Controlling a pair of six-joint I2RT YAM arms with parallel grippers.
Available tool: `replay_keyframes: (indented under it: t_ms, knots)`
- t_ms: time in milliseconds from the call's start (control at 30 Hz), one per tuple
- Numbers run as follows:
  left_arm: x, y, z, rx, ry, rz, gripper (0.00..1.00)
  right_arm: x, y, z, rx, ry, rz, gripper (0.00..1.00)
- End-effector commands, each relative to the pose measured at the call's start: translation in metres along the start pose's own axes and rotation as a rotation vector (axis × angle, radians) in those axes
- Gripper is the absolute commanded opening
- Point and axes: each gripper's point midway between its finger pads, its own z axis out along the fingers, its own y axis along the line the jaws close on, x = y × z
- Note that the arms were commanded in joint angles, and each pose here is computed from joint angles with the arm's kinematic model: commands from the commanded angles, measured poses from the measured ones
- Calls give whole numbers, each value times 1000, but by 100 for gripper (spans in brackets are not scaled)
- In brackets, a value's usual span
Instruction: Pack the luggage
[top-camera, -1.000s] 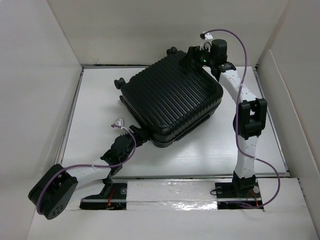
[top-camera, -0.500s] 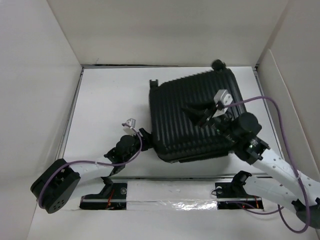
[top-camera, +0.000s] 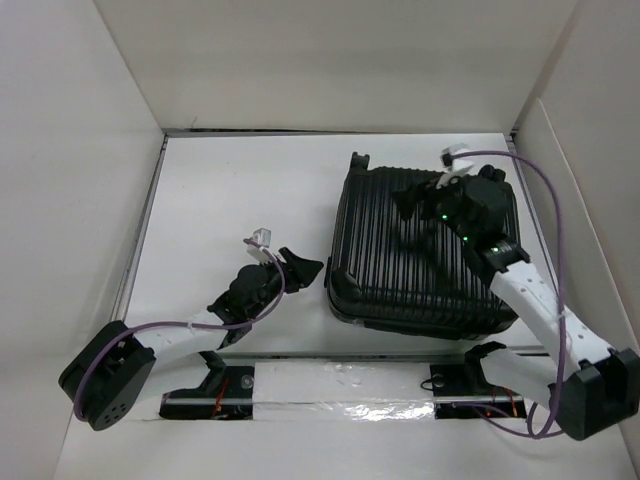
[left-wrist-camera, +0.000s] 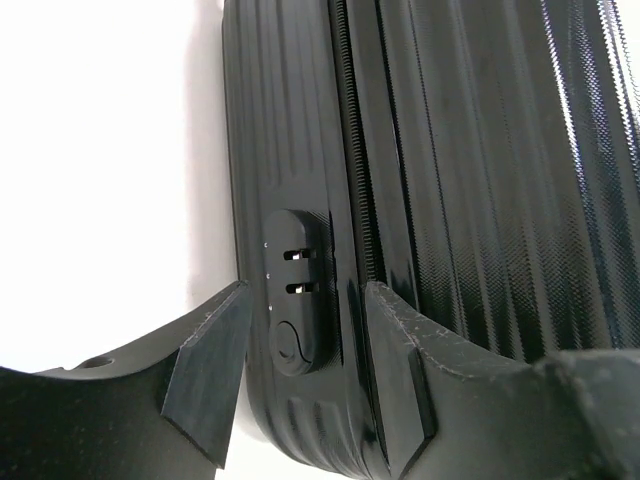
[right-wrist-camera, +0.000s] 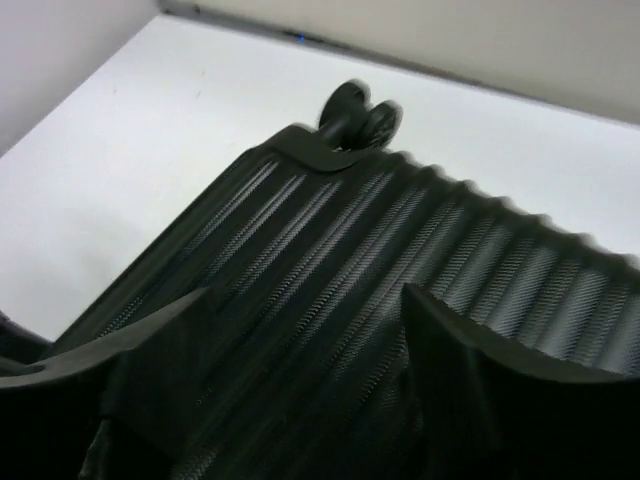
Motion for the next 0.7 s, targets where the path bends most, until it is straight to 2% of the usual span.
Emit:
replay_keyframes:
  t_ms: [0,67,100,200,233,333,467,533,600,633,667]
  knots:
    - [-9,-5,-3,15,-34,20,46,-54,-60,-36,253,-157,87,87]
    - [-12,-8,-3,22,-40,41,48,-54,-93,-53,359,-165,146,96]
    - [-12,-7,-4,17,-36,52,49,-60,-126,-75,483,-203,168,97]
    - [-15,-8,-4,10,-34,94,56,-47,-183,-119,713,-249,230,100]
    - [-16,-12,-3,17,-36,103,58,-41,-191,-127,739,-257,262,100]
    - [-16,-14,-4,24,-22,128,60,-9,-201,-126,661,-210,330,100]
    - [-10,-17,-3,50,6,132,60,23,-167,-85,341,-93,394,100]
    - [-9,-18,-4,59,8,130,59,23,-159,-73,249,-69,413,100]
    - [-9,-18,-4,63,5,130,59,31,-130,-45,65,-22,436,99]
    - [-8,-16,-6,62,6,128,59,16,-119,-32,-4,-27,412,98]
    - [-7,-16,-8,63,5,126,58,12,-97,-6,-93,23,391,98]
